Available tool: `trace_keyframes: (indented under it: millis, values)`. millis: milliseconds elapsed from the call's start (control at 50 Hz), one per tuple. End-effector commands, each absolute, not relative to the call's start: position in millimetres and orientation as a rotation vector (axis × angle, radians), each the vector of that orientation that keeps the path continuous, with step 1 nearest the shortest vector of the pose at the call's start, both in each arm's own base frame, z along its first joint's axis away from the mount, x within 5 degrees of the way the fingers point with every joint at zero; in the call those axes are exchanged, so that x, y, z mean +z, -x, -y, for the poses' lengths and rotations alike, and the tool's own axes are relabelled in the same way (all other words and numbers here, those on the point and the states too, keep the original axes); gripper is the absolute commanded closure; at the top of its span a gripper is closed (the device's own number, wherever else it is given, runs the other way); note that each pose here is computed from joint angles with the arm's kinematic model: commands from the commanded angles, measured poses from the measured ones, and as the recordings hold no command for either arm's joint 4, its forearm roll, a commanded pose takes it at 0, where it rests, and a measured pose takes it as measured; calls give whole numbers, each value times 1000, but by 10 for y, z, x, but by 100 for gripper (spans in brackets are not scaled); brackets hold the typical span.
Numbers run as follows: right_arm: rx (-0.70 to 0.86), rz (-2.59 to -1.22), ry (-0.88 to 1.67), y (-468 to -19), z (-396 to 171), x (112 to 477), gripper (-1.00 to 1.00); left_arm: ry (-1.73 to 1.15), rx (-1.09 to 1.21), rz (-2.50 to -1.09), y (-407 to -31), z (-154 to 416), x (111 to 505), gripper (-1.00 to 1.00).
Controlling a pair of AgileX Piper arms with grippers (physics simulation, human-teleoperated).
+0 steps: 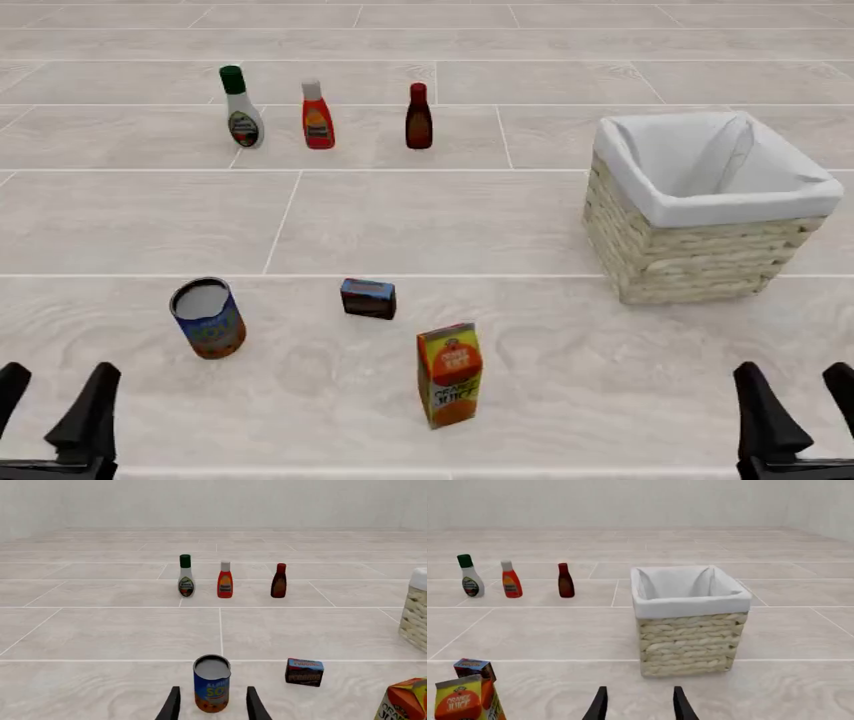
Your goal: Pick the chocolate pudding and place it in the basket.
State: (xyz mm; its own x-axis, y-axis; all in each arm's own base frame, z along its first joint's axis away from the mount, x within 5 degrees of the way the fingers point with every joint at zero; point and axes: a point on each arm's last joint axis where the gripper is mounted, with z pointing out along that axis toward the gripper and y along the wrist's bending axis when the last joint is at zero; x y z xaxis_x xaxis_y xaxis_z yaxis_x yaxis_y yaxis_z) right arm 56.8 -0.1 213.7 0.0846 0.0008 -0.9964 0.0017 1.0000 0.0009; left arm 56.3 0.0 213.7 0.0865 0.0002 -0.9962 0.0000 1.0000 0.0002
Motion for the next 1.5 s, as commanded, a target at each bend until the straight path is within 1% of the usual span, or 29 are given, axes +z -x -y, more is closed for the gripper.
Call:
trace_keyframes:
  millis: [20,200,320,460,680,940,1260,1500]
  values:
    - [31,-1481,-26,-558,-1,2162,-100,-1,0,-1485,-566,0,2144,-100]
    - [48,-1466,-21,-552,-9,2189,-100,0,0,-1485,-566,0,2144,-100]
    - [66,-1450,-5,-537,-20,2271,-100,-1,1,-1485,-566,0,2144,-100]
    - [105,-1471,-1,-525,-34,2329,-100,0,0,-1485,-566,0,2144,-100]
    - [103,-1458,36,-592,-52,2434,-100,0,0,-1485,-566,0,2144,-100]
    - [108,-1496,81,-856,-104,2543,-100,0,0,-1485,-566,0,2144,-100]
    - [129,-1508,123,-1058,-173,2691,-100,-1,1,-1485,-566,0,2144,-100]
    - [138,-1517,190,-1279,-274,2877,-100,-1,1,-1485,-566,0,2144,-100]
